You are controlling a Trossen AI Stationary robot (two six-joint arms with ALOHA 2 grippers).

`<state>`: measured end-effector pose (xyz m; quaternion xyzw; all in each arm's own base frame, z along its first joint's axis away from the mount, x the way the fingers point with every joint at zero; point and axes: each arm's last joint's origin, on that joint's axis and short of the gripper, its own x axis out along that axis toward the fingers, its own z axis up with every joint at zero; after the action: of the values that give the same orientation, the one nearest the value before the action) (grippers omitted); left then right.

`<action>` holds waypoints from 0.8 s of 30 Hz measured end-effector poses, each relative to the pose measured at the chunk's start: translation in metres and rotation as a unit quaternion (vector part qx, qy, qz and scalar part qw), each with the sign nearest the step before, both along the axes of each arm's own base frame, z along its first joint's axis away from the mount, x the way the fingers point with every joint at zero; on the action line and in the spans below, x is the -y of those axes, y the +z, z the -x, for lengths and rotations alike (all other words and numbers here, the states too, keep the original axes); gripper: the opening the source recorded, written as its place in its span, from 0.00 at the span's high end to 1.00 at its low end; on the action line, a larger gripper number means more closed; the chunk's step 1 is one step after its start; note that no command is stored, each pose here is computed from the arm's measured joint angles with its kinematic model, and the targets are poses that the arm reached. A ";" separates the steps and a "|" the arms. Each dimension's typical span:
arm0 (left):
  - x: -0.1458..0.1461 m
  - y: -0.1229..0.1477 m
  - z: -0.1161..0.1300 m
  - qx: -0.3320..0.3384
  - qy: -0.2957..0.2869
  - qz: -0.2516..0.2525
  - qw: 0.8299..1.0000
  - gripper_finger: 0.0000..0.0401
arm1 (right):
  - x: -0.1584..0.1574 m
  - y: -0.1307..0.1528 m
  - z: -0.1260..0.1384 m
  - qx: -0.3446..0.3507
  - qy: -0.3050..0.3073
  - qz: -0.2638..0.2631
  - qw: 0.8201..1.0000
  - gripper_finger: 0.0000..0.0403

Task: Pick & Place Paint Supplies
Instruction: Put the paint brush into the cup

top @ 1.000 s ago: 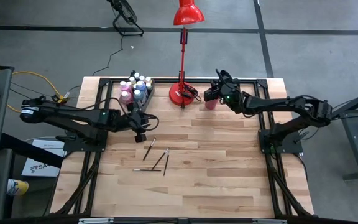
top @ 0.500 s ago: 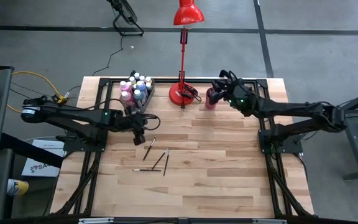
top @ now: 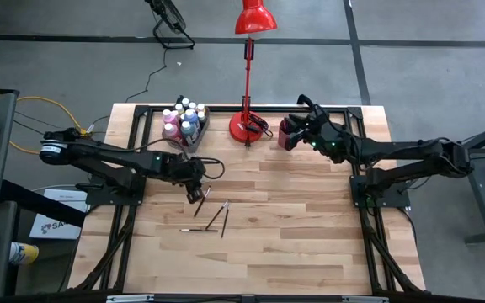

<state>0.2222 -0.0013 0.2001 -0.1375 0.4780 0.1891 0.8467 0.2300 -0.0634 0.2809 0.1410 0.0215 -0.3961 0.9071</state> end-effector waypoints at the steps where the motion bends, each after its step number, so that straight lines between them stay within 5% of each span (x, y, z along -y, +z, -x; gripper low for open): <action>1: 0.000 -0.003 -0.003 -0.002 0.002 0.011 1.000 0.58 | -0.002 -0.001 0.000 -0.002 0.002 -0.002 1.000 0.77; 10: 0.003 -0.021 -0.018 -0.010 0.025 0.074 0.997 0.58 | -0.009 -0.001 -0.002 0.003 0.015 -0.009 1.000 0.77; 24: -0.031 -0.038 -0.029 -0.022 0.074 0.126 0.989 0.58 | -0.009 -0.002 -0.002 0.001 0.020 -0.010 1.000 0.77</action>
<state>0.2508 0.0298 0.1621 -0.2741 0.5053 0.1928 0.7952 0.2322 -0.0546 0.2794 0.1496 0.0274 -0.3778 0.9133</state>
